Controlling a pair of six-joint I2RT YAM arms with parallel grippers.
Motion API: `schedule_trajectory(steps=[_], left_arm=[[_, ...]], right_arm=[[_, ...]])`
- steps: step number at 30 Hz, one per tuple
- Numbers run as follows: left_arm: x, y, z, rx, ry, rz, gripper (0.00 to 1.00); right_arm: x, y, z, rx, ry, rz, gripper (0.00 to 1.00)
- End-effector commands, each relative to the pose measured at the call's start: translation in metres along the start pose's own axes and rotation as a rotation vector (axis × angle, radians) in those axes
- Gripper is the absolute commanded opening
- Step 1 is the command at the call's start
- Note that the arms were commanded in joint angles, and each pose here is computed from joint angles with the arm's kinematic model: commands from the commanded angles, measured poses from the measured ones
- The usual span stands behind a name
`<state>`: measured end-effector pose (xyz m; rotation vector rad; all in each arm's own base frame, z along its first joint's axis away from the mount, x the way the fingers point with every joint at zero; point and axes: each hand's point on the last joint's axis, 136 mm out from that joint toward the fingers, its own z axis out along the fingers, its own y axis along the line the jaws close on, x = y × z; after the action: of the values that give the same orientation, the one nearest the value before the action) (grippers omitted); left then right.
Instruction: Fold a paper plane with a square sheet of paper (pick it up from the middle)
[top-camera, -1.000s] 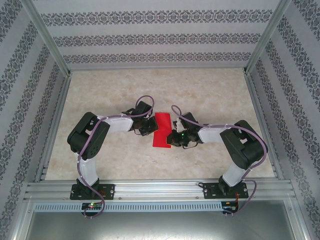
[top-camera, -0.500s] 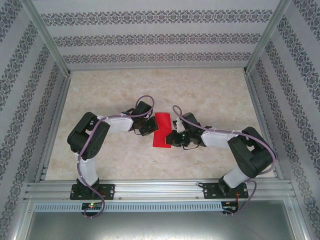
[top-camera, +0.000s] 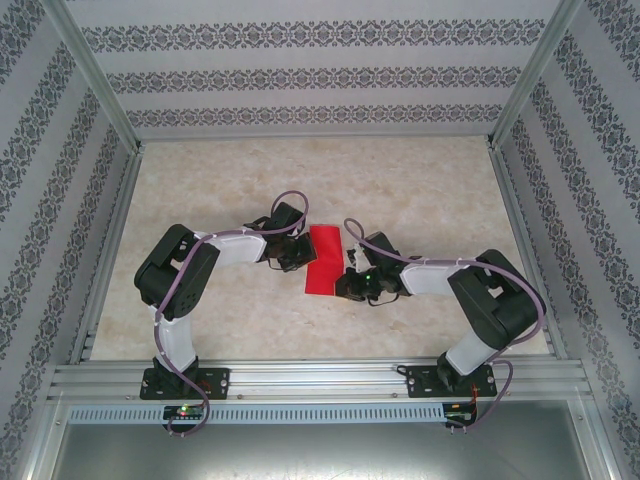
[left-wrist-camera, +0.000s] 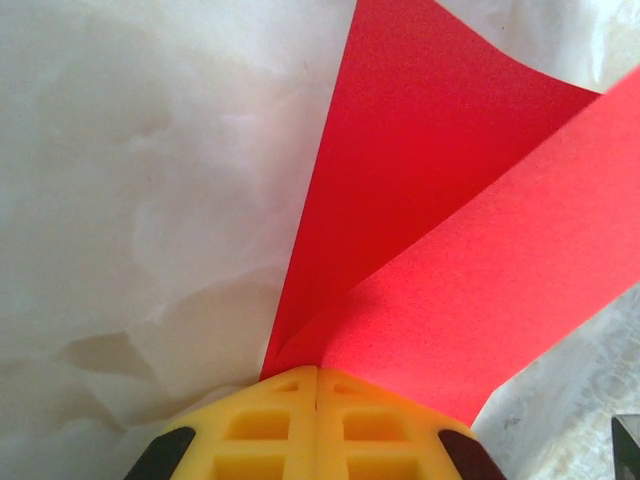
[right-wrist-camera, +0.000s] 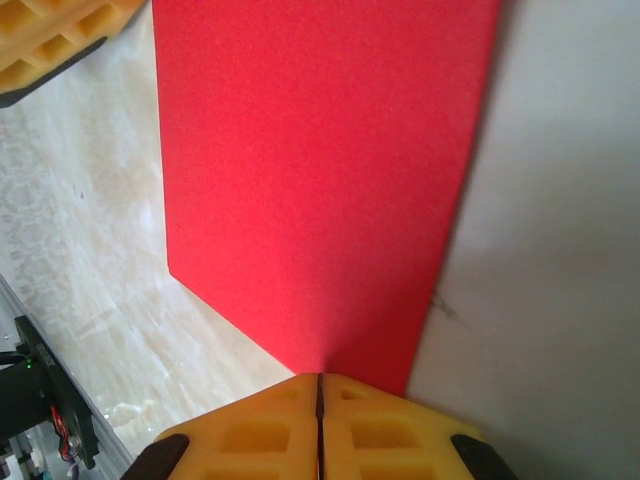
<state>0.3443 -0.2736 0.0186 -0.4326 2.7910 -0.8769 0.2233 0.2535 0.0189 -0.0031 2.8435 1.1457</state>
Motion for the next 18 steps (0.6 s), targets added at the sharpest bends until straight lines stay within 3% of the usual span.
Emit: schedule_trajectory(steps=[1,8,18], left_arm=[[0.014,0.038,0.000,-0.149,0.042,-0.021,0.00],[0.014,0.038,0.001,-0.149,0.043,-0.021,0.00],[0.015,0.039,0.002,-0.152,0.047,-0.021,0.00]], right_arm=[[-0.022,0.025,-0.019,-0.023,-0.061,-0.055,0.08],[-0.071,0.027,-0.024,-0.078,-0.137,-0.053,0.08],[-0.084,0.000,0.005,-0.036,-0.107,-0.020,0.08]])
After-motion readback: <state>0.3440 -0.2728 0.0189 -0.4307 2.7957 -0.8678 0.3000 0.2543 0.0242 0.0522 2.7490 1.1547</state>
